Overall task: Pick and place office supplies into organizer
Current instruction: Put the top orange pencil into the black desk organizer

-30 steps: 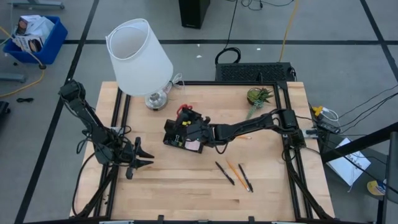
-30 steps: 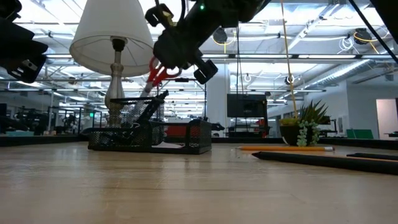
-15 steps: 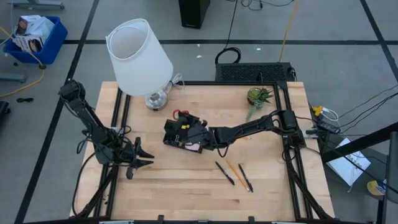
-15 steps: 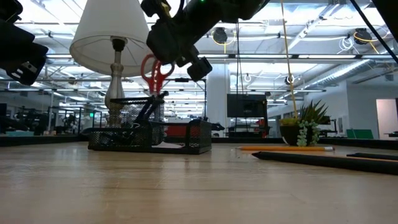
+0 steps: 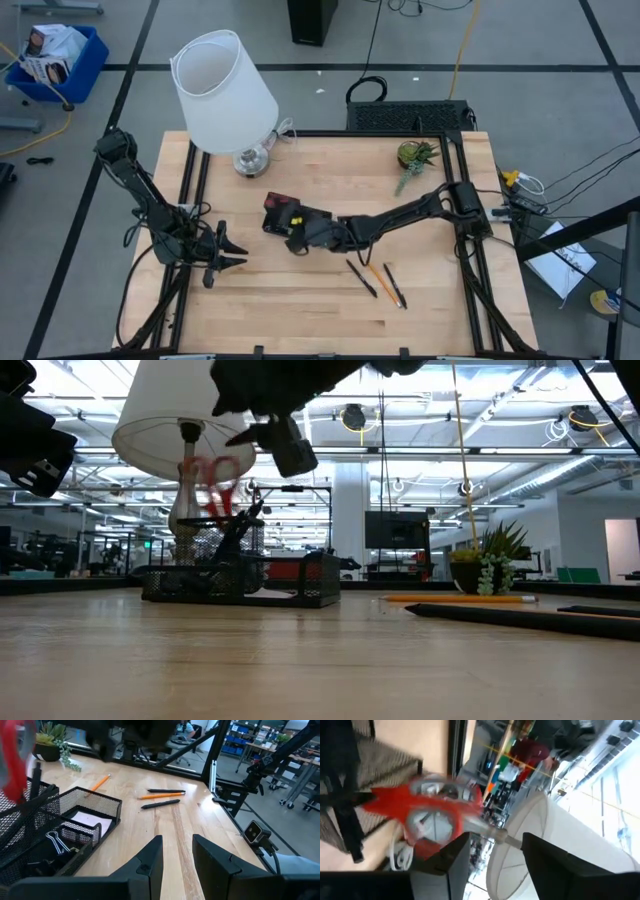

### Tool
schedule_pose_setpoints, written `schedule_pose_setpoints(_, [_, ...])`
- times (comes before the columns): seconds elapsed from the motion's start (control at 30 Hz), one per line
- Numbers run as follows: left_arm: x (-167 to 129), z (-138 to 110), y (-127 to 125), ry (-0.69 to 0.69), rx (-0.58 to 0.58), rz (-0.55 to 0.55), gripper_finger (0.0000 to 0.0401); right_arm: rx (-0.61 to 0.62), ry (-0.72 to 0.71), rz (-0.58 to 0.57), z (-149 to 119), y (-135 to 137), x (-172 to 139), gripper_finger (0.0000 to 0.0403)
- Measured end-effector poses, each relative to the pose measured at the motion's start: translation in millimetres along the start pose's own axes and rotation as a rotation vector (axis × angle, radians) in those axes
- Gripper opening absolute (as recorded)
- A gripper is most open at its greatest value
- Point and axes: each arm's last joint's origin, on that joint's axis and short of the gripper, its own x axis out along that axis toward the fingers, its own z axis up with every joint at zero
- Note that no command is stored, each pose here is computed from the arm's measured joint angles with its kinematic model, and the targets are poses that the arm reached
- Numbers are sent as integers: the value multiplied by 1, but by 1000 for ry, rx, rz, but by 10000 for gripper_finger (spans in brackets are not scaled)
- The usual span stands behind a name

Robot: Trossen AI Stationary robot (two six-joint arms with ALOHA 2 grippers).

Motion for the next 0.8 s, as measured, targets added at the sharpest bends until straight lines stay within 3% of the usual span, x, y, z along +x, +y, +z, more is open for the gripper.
schedule_pose_setpoints(0.17, [0,0,0,0,-1,0,108,94,7,0,1,0,-1,185])
schedule_pose_setpoints(0.33, [0,0,0,0,-4,0,108,189,209,-26,-13,-5,5,189])
schedule_pose_setpoints(0.53, [0,0,0,1,-5,0,108,516,517,-81,-33,-12,5,175])
schedule_pose_setpoints(0.8, [0,-2,1,12,-10,5,108,747,580,-131,-48,-2,-13,161])
